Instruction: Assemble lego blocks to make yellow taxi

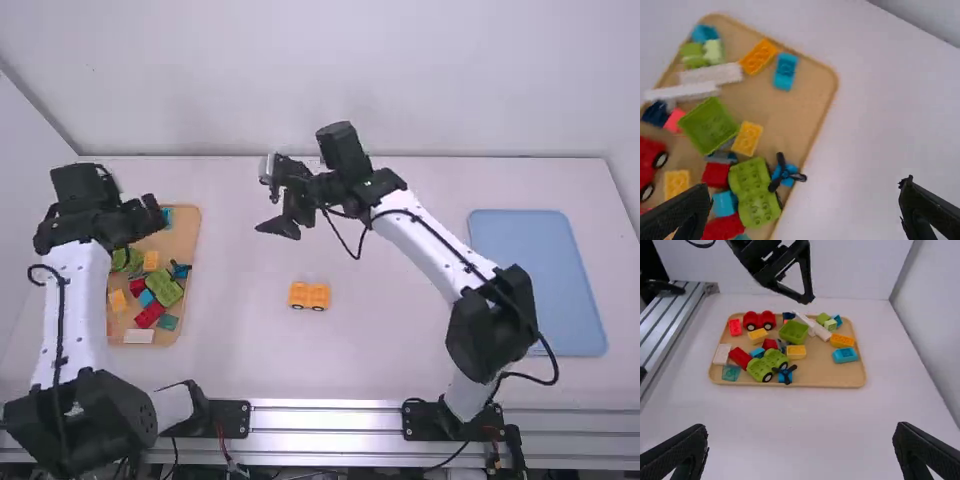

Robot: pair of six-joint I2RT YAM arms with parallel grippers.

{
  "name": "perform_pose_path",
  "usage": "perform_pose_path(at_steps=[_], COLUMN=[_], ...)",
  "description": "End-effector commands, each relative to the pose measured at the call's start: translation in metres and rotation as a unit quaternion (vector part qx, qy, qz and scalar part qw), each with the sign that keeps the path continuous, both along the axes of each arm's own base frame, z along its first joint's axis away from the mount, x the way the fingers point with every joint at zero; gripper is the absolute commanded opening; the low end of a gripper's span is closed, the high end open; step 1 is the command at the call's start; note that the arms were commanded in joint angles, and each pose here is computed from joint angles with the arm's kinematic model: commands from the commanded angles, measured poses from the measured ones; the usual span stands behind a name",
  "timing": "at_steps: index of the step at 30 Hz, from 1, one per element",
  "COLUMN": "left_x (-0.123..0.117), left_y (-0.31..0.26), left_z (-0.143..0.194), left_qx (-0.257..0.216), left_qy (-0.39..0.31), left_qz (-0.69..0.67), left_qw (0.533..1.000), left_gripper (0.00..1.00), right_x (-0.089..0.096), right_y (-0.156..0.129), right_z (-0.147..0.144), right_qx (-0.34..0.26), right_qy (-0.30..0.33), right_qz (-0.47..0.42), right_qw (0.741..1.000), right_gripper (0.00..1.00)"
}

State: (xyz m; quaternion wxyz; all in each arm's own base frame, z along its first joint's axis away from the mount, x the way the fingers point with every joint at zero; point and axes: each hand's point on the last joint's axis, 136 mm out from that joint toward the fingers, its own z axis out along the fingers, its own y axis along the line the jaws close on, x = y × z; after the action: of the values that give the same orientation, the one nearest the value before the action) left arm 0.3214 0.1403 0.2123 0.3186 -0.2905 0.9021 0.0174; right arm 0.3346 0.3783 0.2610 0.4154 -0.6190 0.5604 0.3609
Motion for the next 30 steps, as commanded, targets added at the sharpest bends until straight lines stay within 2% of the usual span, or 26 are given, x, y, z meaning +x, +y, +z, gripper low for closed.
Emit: perform_pose_path(at_steps=[1, 10, 15, 18, 20, 23, 25, 30], left_x=[-0.013, -0.029, -0.061, -0.076, -0.090, -0.089, -0.090, -0.089], left_y=[0.018, 0.036, 0.070, 0.080, 0.091, 0.097, 0.094, 0.089], left_z=[0.003, 0.003, 0.010, 0.014, 0.020, 0.021, 0.016, -0.012], left_qx=[-0.025, 0.007, 0.022, 0.020, 0.007, -0.026, -0.061, -0.094], left_qy=[-0.015, 0.007, 0.013, 0.022, 0.030, 0.030, 0.040, 0.092], left_qz=[0.118, 0.165, 0.283, 0.308, 0.318, 0.276, 0.231, 0.177], left_qw=[0.993, 0.986, 0.959, 0.951, 0.948, 0.960, 0.970, 0.975], left_gripper=[0.99, 0.99, 0.99, 0.99, 0.99, 0.99, 0.99, 0.99], right_x=[0.003, -0.006, -0.001, -0.004, -0.009, -0.009, -0.009, -0.002], right_y=[0.004, 0.013, 0.007, 0.006, 0.006, 0.006, 0.008, 0.013], right_z=[0.011, 0.010, 0.010, 0.013, 0.017, 0.016, 0.015, 0.012], right_qx=[0.002, -0.001, 0.001, 0.011, 0.023, 0.021, 0.017, 0.002], right_qy=[-0.033, -0.034, -0.033, -0.029, -0.020, -0.021, -0.025, -0.026], right_qz=[0.002, 0.012, 0.007, 0.020, 0.037, 0.034, 0.031, -0.004], right_qw=[0.999, 0.999, 0.999, 0.999, 0.999, 0.999, 0.999, 1.000], right_gripper=[0.99, 0.99, 0.99, 0.99, 0.99, 0.99, 0.99, 0.99])
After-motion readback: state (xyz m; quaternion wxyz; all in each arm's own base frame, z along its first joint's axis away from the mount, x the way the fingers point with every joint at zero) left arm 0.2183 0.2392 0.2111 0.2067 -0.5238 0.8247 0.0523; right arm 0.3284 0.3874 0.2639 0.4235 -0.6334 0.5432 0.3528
